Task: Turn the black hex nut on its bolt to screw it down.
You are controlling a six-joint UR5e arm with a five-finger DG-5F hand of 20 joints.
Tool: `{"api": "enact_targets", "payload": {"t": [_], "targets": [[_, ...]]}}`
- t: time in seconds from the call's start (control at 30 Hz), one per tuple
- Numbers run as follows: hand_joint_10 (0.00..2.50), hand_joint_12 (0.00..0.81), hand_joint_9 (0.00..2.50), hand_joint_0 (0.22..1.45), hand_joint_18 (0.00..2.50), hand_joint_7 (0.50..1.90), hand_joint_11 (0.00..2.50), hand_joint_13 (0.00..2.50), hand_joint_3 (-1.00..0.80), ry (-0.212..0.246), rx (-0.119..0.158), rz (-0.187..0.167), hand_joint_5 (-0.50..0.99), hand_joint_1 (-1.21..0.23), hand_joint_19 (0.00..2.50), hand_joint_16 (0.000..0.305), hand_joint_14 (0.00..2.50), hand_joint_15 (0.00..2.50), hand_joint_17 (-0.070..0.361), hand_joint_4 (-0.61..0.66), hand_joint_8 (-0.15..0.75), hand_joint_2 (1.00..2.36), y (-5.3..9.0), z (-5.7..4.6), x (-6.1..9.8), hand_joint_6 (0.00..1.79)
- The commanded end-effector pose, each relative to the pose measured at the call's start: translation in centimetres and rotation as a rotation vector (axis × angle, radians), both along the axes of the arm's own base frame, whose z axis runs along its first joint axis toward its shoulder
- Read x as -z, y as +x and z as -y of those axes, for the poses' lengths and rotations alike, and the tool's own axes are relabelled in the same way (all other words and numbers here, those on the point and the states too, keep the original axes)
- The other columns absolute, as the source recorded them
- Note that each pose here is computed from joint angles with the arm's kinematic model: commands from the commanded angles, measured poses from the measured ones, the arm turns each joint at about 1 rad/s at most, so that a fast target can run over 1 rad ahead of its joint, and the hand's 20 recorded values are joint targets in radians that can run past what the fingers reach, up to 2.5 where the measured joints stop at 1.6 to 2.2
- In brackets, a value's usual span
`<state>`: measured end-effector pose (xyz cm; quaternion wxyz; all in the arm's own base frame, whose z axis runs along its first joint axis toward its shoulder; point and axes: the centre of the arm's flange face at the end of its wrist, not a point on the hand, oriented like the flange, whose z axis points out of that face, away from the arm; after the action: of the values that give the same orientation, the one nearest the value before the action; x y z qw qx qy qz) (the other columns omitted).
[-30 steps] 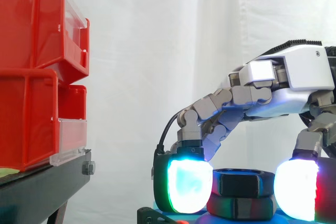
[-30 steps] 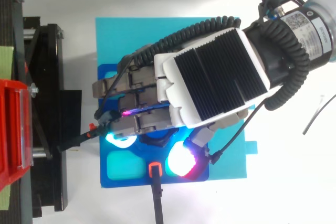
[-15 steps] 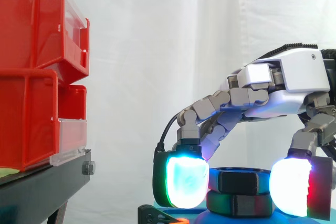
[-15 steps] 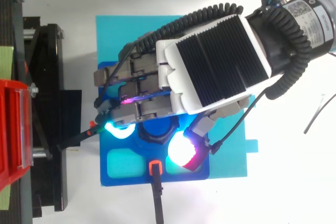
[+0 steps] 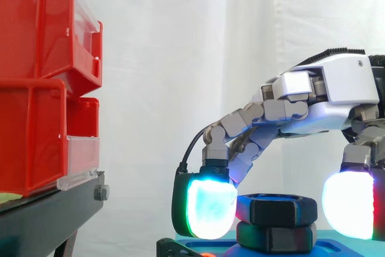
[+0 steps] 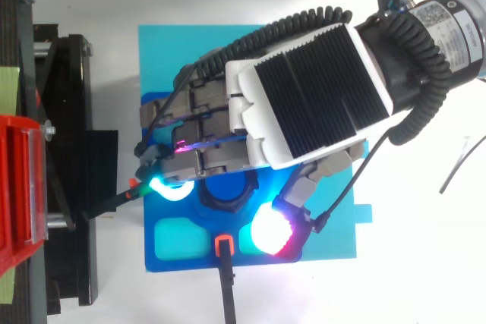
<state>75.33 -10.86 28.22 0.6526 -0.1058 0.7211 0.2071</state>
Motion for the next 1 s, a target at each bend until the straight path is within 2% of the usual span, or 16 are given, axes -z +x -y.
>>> {"api": "enact_targets", "payload": {"t": [0.0,0.17,0.23,0.27,0.3,0.37,0.4,0.43,0.47,0.5,0.57,0.73,0.8,0.9,0.93,0.97], "targets": [[0.01,0.422,0.67,0.36,0.68,0.89,0.45,0.55,-0.5,-0.001,-0.008,0.024,-0.19,-0.59,0.39,0.064,0.0,0.14,0.144,0.34,0.358,1.0,0.5,-0.6,-1.2,0.5],[0.01,0.423,0.65,0.36,0.68,0.84,0.43,0.55,-0.5,-0.001,-0.013,0.038,-0.2,-0.56,0.38,0.064,0.0,0.14,0.145,0.31,0.36,1.0,1.0,-1.1,-3.5,0.5],[0.01,0.423,0.64,0.36,0.68,0.83,0.42,0.54,-0.5,-0.001,-0.014,0.032,-0.2,-0.56,0.39,0.064,0.0,0.14,0.145,0.31,0.359,1.0,1.1,-1.2,-3.9,0.5],[0.01,0.423,0.64,0.36,0.68,0.83,0.41,0.54,-0.5,-0.012,-0.02,0.022,-0.2,-0.56,0.39,0.064,0.0,0.14,0.145,0.31,0.359,1.0,1.1,-1.5,-5.2,0.5],[0.01,0.423,0.64,0.36,0.68,0.84,0.42,0.54,-0.5,-0.017,-0.02,0.022,-0.2,-0.56,0.39,0.064,0.0,0.14,0.145,0.31,0.358,1.0,1.1,-1.5,-5.5,0.5],[0.01,0.423,0.63,0.36,0.67,0.83,0.41,0.54,-0.5,-0.038,-0.025,0.007,-0.2,-0.55,0.39,0.065,0.0,0.14,0.145,0.31,0.359,1.0,0.9,-1.8,-5.9,0.5],[0.01,0.423,0.63,0.36,0.67,0.83,0.4,0.54,-0.5,-0.075,-0.031,-0.007,-0.2,-0.54,0.39,0.064,0.0,0.14,0.145,0.31,0.358,1.0,0.3,-1.9,-6.5,0.5],[0.01,0.424,0.63,0.36,0.67,0.83,0.41,0.54,-0.5,-0.09,-0.031,-0.016,-0.2,-0.54,0.39,0.064,0.0,0.14,0.145,0.31,0.36,1.0,0.0,-1.9,-6.6,0.5],[0.01,0.423,0.63,0.36,0.67,0.83,0.4,0.54,-0.5,-0.106,-0.035,-0.019,-0.2,-0.54,0.39,0.064,0.0,0.13,0.145,0.31,0.359,1.0,-0.3,-2.0,-7.0,0.5],[0.01,0.423,0.62,0.36,0.66,0.83,0.4,0.53,-0.5,-0.142,-0.034,-0.023,-0.2,-0.53,0.39,0.064,0.0,0.14,0.144,0.31,0.358,1.0,-0.9,-1.9,-7.6,0.5],[0.01,0.422,0.62,0.37,0.66,0.83,0.4,0.53,-0.5,-0.165,-0.021,-0.021,-0.2,-0.51,0.39,0.064,0.01,0.14,0.143,0.3,0.356,1.0,-1.4,-1.9,-8.7,0.5],[0.01,0.418,0.62,0.38,0.66,0.83,0.4,0.53,-0.5,-0.159,0.009,-0.033,-0.2,-0.49,0.39,0.063,0.01,0.13,0.142,0.3,0.355,1.0,-3.0,-1.3,-10.9,0.5],[0.01,0.416,0.62,0.38,0.65,0.83,0.4,0.53,-0.5,-0.152,0.026,-0.036,-0.2,-0.48,0.4,0.063,0.0,0.14,0.141,0.3,0.354,1.0,-5.1,-1.2,-12.5,0.5],[0.01,0.411,0.62,0.39,0.65,0.83,0.41,0.53,-0.5,-0.148,0.065,-0.038,-0.2,-0.47,0.4,0.062,0.0,0.14,0.139,0.29,0.35,1.0,-7.5,-0.9,-13.2,0.5],[0.01,0.409,0.62,0.39,0.65,0.83,0.41,0.52,-0.5,-0.132,0.101,-0.018,-0.2,-0.47,0.4,0.061,0.0,0.14,0.138,0.29,0.351,1.0,-9.5,-0.6,-14.0,0.5],[0.01,0.409,0.63,0.4,0.64,0.83,0.4,0.52,-0.5,-0.124,0.113,-0.01,-0.2,-0.47,0.4,0.061,0.0,0.13,0.137,0.29,0.35,1.0,-10.0,-0.6,-14.2,0.5]]}}
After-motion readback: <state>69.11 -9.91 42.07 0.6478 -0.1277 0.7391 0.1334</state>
